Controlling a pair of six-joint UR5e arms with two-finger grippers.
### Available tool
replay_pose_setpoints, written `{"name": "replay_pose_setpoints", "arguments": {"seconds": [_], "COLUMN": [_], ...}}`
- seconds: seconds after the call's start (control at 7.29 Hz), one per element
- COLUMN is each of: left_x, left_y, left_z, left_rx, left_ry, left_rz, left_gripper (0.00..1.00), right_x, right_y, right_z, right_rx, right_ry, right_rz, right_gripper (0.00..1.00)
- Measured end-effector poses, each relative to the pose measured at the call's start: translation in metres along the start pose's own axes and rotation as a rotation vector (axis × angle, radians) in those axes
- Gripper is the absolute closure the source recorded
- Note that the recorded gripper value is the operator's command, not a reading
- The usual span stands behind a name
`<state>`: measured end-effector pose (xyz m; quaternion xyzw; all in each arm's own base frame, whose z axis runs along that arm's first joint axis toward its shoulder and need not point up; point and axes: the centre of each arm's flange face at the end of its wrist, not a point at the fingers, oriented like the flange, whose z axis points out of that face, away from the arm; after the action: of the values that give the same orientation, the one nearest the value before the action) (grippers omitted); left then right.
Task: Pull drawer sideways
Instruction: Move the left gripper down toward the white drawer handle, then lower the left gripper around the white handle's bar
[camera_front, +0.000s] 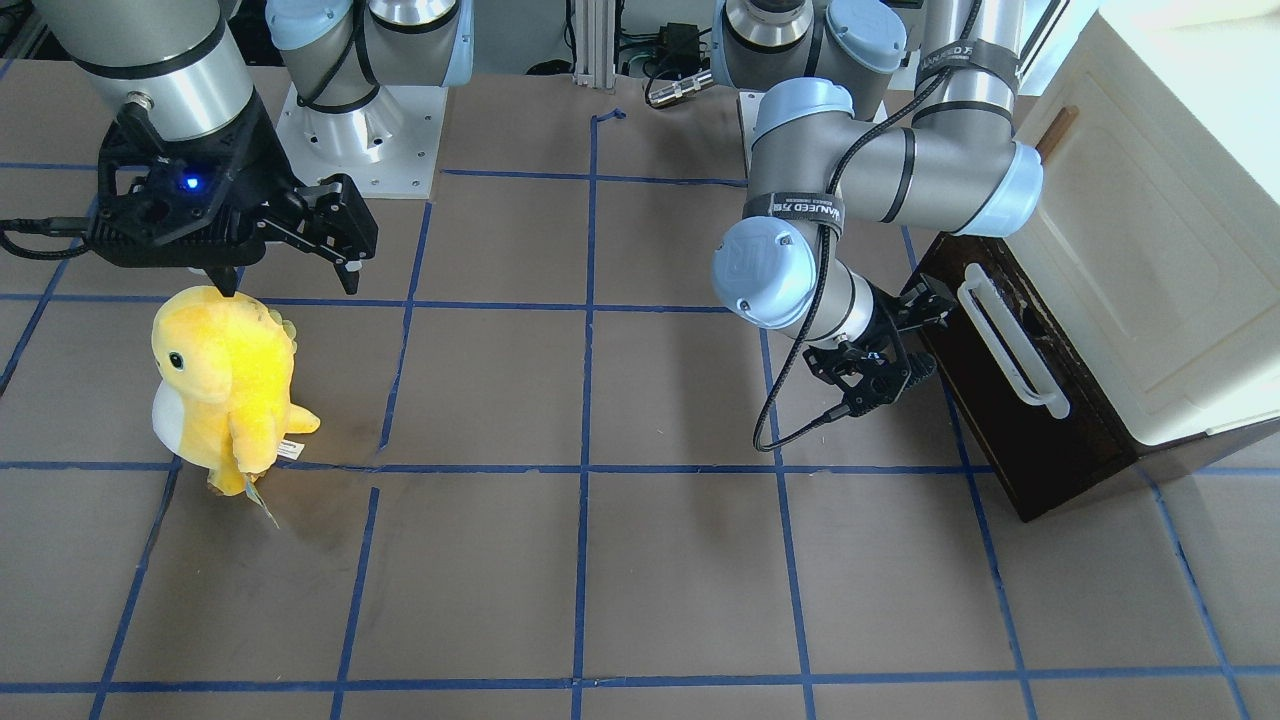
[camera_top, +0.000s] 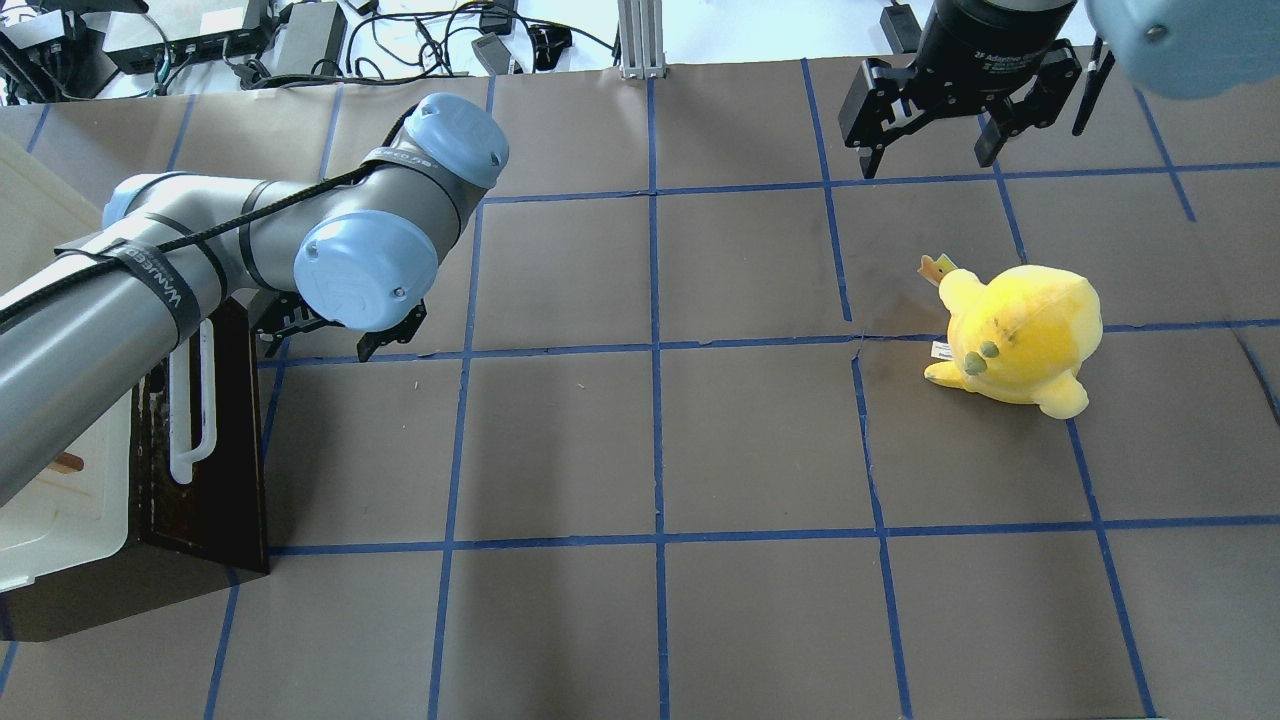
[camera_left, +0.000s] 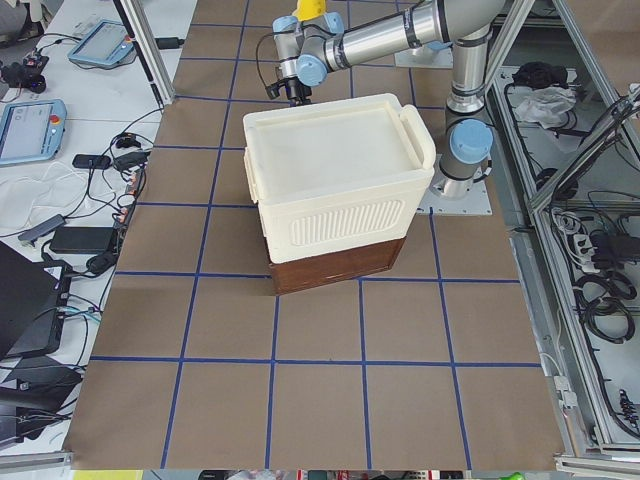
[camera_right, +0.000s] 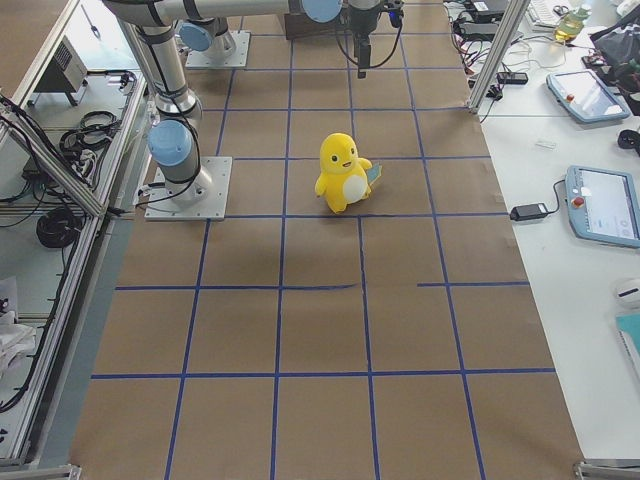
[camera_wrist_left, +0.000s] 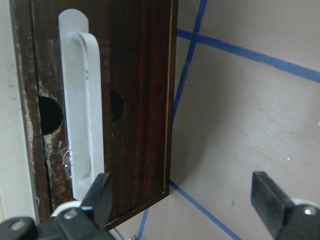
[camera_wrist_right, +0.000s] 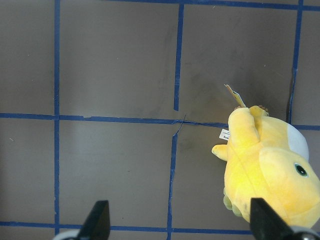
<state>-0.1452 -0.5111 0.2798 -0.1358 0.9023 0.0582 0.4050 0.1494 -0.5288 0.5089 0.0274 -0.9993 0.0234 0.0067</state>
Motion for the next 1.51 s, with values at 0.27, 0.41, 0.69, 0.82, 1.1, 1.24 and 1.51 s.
{"name": "replay_pose_setpoints", "arguments": {"seconds": [0.27, 0.41, 0.69, 0.82, 1.1, 1.24, 1.51], "left_x": [-0.008, -0.007, 0.003, 0.011, 0.013, 0.01, 0.012], "left_y": [-0.002, -0.003, -0.006, -0.01, -0.02, -0.025, -0.031], "left_z": [0.012, 0.019, 0.038, 0.048, 0.069, 0.076, 0.085], "left_rx": [0.049, 0.061, 0.038, 0.03, 0.009, -0.008, -0.021], "left_ry": [-0.21, -0.281, -0.337, -0.363, -0.426, -0.437, -0.444], "left_rz": [0.104, 0.148, 0.203, 0.231, 0.293, 0.305, 0.31], "left_gripper": [0.0, 0.0, 0.03, 0.17, 0.13, 0.13, 0.13], "right_x": [0.0, 0.0, 0.0, 0.0, 0.0, 0.0, 0.0], "right_y": [0.0, 0.0, 0.0, 0.0, 0.0, 0.0, 0.0], "right_z": [0.0, 0.0, 0.0, 0.0, 0.0, 0.0, 0.0], "right_rx": [0.0, 0.0, 0.0, 0.0, 0.0, 0.0, 0.0], "right_ry": [0.0, 0.0, 0.0, 0.0, 0.0, 0.0, 0.0], "right_rz": [0.0, 0.0, 0.0, 0.0, 0.0, 0.0, 0.0], "right_gripper": [0.0, 0.0, 0.0, 0.0, 0.0, 0.0, 0.0]}}
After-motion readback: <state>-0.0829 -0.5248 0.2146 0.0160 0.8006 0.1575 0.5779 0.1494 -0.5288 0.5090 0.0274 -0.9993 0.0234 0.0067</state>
